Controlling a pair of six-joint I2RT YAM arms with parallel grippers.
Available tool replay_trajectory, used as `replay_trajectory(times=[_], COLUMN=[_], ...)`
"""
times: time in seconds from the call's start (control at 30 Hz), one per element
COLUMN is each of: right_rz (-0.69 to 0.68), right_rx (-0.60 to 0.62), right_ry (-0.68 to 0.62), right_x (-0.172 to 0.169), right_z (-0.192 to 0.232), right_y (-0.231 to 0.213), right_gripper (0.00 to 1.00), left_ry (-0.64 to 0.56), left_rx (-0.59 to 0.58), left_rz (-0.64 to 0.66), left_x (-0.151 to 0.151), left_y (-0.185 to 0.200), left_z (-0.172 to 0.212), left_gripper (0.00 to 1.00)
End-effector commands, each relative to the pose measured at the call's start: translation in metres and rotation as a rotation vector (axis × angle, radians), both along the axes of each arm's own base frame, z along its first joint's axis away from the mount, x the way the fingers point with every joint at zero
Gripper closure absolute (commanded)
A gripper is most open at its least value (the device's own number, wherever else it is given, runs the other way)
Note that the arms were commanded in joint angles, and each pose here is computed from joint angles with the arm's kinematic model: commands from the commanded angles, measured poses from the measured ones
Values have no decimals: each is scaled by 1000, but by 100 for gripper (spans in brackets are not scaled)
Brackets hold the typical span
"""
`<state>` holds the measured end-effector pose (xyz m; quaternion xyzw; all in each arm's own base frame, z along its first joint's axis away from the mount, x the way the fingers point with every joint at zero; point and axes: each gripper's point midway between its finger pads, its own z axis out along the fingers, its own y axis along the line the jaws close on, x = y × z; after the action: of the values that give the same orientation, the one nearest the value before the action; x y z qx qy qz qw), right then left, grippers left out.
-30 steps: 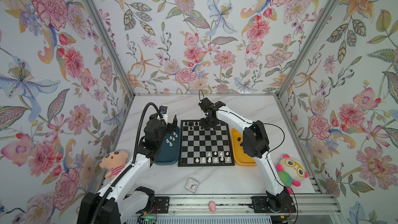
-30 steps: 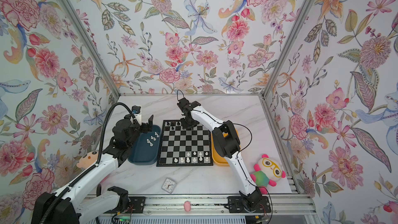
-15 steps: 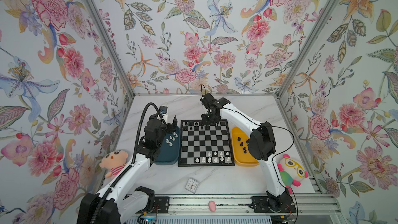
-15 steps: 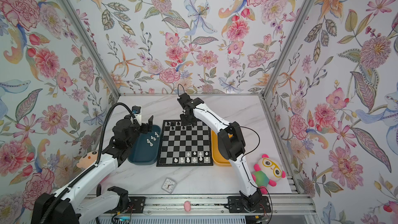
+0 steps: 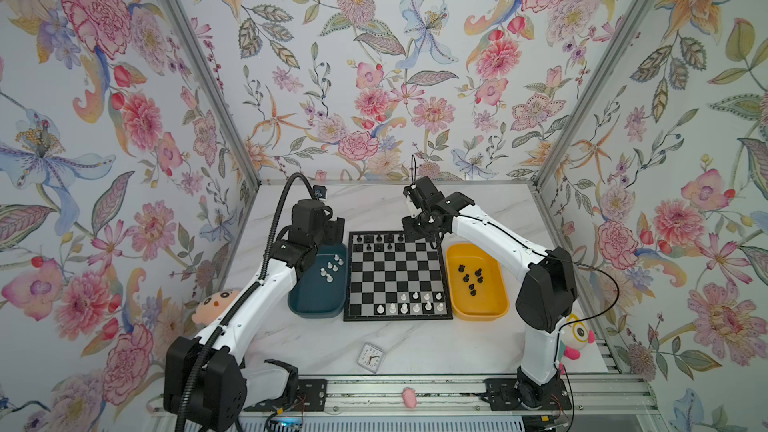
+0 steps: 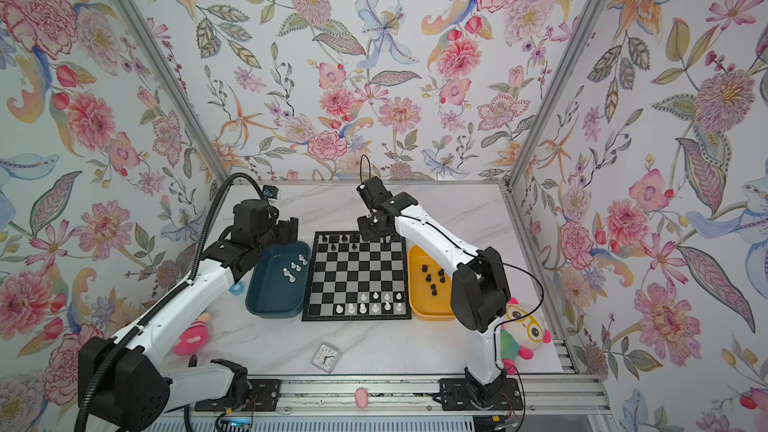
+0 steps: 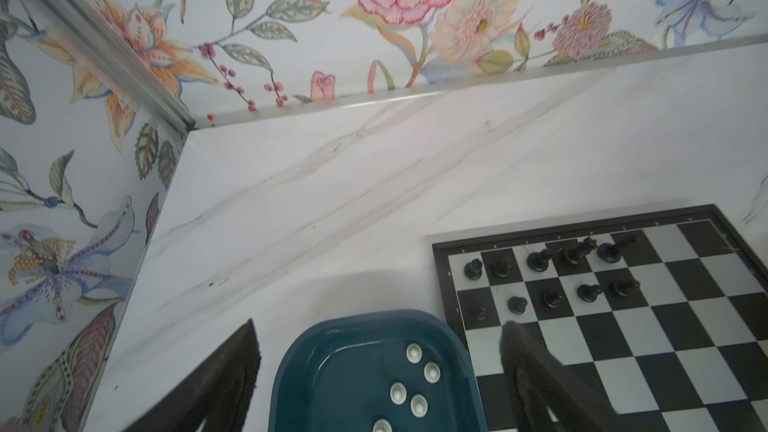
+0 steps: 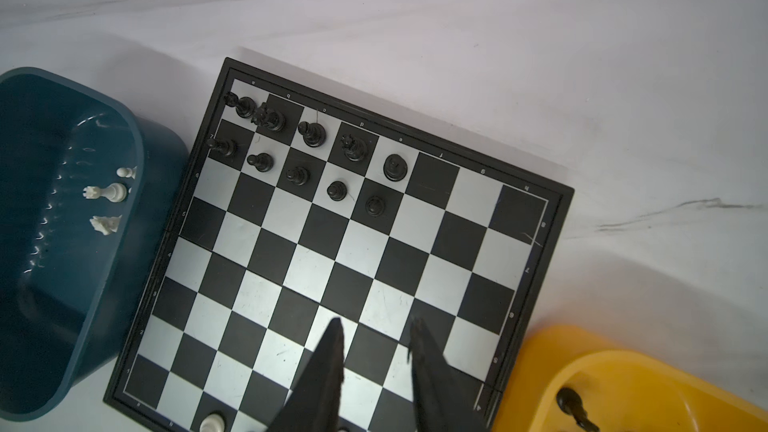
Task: Set up the chess pieces on the board
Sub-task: 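Set the pawn down with the right gripper while the left moves over the teal tray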
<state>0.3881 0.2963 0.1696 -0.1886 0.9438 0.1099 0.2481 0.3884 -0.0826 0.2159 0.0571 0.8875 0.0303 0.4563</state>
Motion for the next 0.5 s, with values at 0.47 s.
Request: replay_trajectory(times=[0.47], right_rz=[-59], right_rx=[143], right_ry=[-57], right_x=[-1], right_z=[3], right_y=[-38], right_gripper=[70], left_ry=[218], left_rx=[-225], left_rz=[202], left_x=[-70], left_y=[24], left_z=[-81], left_gripper=[15])
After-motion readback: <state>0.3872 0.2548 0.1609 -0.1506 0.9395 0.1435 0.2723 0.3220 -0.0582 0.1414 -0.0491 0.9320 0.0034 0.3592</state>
